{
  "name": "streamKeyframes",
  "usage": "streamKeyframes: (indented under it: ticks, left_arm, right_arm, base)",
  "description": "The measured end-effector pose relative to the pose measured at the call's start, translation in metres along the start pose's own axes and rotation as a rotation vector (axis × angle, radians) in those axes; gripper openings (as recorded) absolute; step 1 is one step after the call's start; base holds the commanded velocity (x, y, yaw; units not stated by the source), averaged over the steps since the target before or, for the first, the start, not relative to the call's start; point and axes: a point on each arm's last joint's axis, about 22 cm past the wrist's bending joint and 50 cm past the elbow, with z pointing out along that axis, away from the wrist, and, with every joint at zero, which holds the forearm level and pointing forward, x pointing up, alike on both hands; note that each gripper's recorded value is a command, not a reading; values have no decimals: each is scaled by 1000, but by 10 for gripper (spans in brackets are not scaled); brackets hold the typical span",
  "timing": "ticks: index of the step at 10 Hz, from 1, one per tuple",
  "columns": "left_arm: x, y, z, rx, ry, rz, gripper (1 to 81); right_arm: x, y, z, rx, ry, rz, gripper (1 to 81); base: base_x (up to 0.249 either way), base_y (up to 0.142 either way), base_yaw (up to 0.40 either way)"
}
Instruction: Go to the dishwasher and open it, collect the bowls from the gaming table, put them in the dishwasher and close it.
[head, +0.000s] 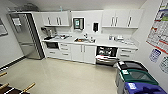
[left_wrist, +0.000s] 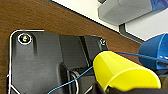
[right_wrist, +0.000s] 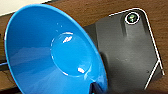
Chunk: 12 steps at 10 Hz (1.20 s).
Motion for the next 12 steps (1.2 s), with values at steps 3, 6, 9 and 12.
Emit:
streamKeyframes:
  ticks: [3, 6, 9, 12]
  left_arm:
    - [-2, -3, -2, 6, -3, 0, 10]
    - [2, -2, -1, 3, 1, 2, 10]
    - [0, -2, -1, 4, -1, 1, 10]
    - [0, -2, -1, 3, -1, 0, 10]
  right_arm:
    - [-1, 0, 0, 0, -1, 0, 10]
    - [-1, 0, 0, 0, -2, 0, 10]
    - [0, -1, 0, 1, 0, -1, 10]
    - [1, -1, 1, 1, -1, -1, 10]
  base:
    - [159, 0, 0]
    - [159, 0, 0]
    - [139, 0, 0]
    - [94, 0, 0]
